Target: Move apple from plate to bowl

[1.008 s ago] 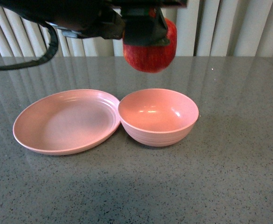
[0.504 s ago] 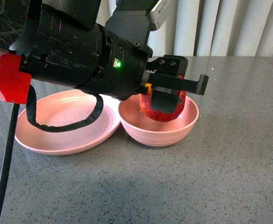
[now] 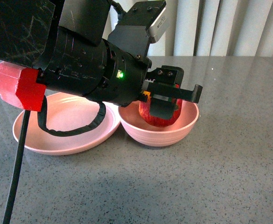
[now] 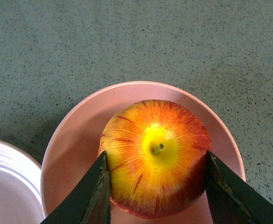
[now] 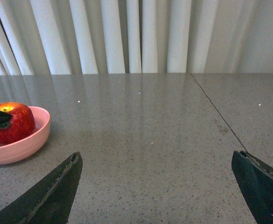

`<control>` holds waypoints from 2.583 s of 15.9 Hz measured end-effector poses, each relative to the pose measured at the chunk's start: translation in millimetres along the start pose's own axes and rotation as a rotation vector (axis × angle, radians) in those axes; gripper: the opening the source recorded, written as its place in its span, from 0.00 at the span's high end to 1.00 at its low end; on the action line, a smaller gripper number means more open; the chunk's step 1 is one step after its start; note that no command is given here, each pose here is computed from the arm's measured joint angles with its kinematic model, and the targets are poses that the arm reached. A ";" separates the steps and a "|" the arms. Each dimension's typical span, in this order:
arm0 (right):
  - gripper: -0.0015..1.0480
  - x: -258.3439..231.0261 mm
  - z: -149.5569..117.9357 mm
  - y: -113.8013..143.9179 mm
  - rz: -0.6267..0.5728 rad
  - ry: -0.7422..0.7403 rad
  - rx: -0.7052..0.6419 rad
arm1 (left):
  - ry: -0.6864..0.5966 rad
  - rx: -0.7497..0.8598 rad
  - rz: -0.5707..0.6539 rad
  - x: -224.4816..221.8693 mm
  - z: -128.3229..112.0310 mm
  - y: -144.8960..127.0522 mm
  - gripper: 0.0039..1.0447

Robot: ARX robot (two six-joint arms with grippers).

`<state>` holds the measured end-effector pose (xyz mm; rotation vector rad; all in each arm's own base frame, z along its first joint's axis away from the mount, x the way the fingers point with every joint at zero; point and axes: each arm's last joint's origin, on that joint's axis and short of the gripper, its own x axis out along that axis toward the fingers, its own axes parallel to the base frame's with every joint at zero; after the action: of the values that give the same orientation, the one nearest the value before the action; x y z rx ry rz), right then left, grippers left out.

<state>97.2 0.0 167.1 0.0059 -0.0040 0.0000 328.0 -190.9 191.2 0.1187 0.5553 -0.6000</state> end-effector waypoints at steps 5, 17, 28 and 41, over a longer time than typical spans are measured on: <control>0.06 0.0 0.0 0.0 0.000 0.000 0.000 | -0.004 -0.015 -0.001 1.0 -0.1 2.8 0.17; 0.06 0.0 0.0 0.0 0.000 0.000 0.000 | -0.458 -0.148 0.098 -126.5 55.5 41.9 0.06; 0.06 0.0 0.0 0.0 0.000 0.000 0.000 | -0.570 -0.134 0.599 -223.9 -78.8 54.2 0.95; 0.06 0.0 0.0 0.0 0.000 0.000 0.000 | -0.556 -0.134 0.594 -229.9 -153.2 42.2 0.99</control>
<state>97.2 0.0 167.1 0.0059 -0.0036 0.0000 124.0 -0.3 180.5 -0.0151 0.0044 -0.0019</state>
